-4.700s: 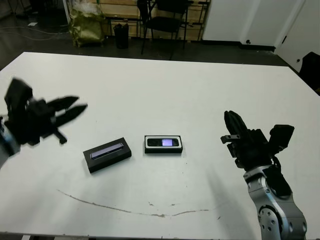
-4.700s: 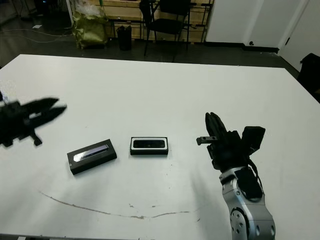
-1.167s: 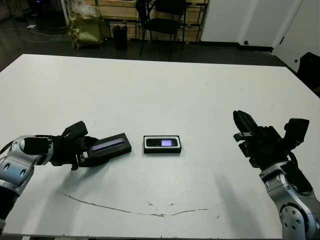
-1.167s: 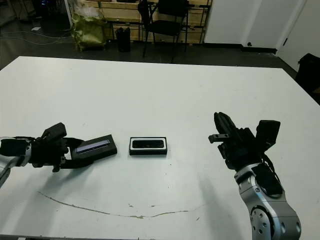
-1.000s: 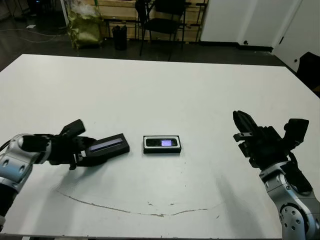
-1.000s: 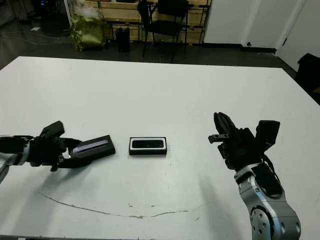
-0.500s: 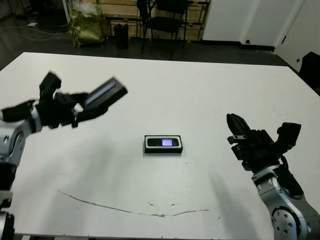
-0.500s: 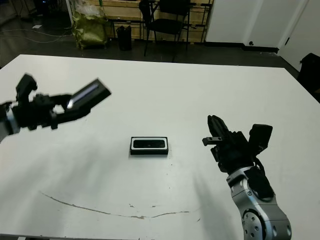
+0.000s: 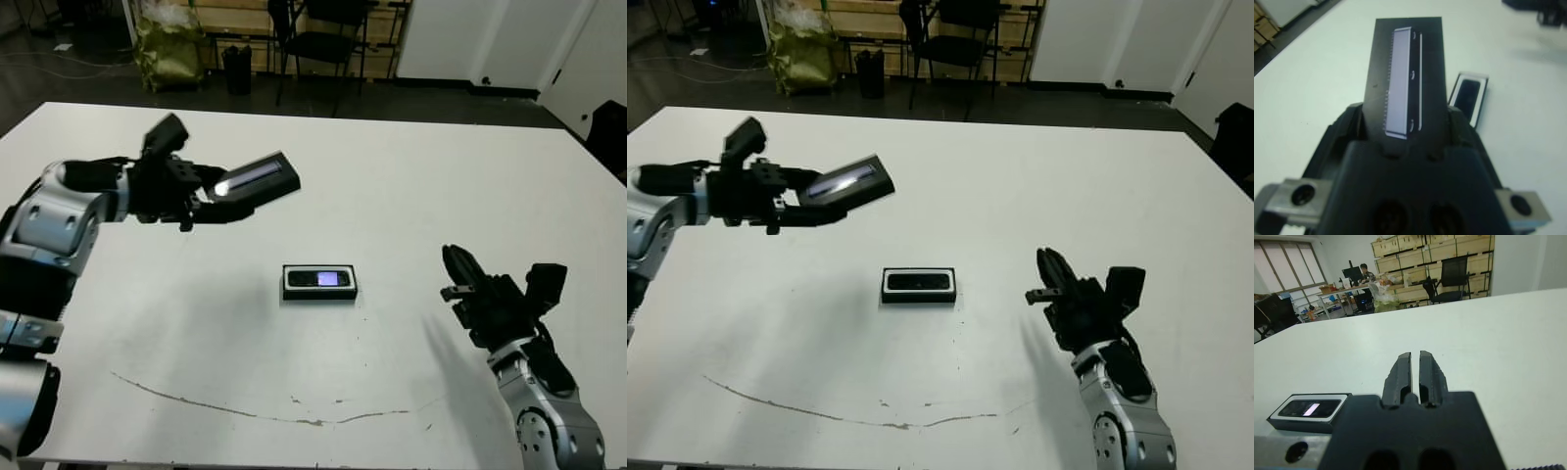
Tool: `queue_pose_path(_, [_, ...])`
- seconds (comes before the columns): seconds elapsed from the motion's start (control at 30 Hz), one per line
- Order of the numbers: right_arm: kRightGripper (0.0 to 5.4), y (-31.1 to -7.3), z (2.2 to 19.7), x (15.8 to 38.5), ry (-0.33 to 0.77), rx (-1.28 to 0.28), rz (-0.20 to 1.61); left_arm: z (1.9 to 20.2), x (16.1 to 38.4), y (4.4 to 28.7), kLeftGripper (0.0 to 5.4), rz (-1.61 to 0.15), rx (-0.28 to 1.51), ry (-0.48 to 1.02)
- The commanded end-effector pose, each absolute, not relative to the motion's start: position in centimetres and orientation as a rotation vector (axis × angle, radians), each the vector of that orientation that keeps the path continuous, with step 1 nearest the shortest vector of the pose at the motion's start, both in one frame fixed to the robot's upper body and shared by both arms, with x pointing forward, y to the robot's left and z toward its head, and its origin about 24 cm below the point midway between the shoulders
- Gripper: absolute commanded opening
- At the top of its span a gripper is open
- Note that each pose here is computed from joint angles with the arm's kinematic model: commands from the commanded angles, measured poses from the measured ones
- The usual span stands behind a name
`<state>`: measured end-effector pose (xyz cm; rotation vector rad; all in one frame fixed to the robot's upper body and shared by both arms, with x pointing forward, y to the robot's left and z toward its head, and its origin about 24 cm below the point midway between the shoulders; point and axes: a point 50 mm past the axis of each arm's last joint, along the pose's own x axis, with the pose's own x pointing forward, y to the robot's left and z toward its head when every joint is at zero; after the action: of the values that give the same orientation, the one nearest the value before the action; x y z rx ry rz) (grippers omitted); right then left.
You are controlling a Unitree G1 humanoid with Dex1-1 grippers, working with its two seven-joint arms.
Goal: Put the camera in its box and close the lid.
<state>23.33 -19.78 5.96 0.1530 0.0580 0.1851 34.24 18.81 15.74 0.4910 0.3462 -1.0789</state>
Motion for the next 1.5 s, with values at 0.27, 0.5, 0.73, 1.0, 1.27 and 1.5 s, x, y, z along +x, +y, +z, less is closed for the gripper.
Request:
queue_pose_path(0.27, [0.0,-19.6,5.0,22.8,0.121,0.093,0.127,13.8,34.0,16.5,2.75,-1.13,0.502,0.353])
queue_pose_path(0.5, [0.0,-19.8,4.5,22.9,0.104,0.129,0.136,12.6,33.3,15.9,2.75,-1.162,0.475,0.33])
queue_pose_path(0.73, [0.0,-19.7,4.6,22.9,0.104,0.134,0.122,11.1,33.4,15.8,2.75,-1.258,0.47,0.4])
queue_pose_path(1.0, [0.0,-19.8,4.7,22.9,0.095,0.115,0.107,9.5,33.7,15.6,2.75,-1.328,0.495,0.438])
queue_pose_path(1.27, [0.0,-19.8,5.0,22.9,0.104,0.109,0.08,8.3,34.0,15.3,2.75,-1.364,0.489,0.472])
queue_pose_path(1.5, [0.0,-20.1,5.1,23.0,0.127,0.134,0.061,7.9,34.3,14.6,2.75,-1.382,0.503,0.494])
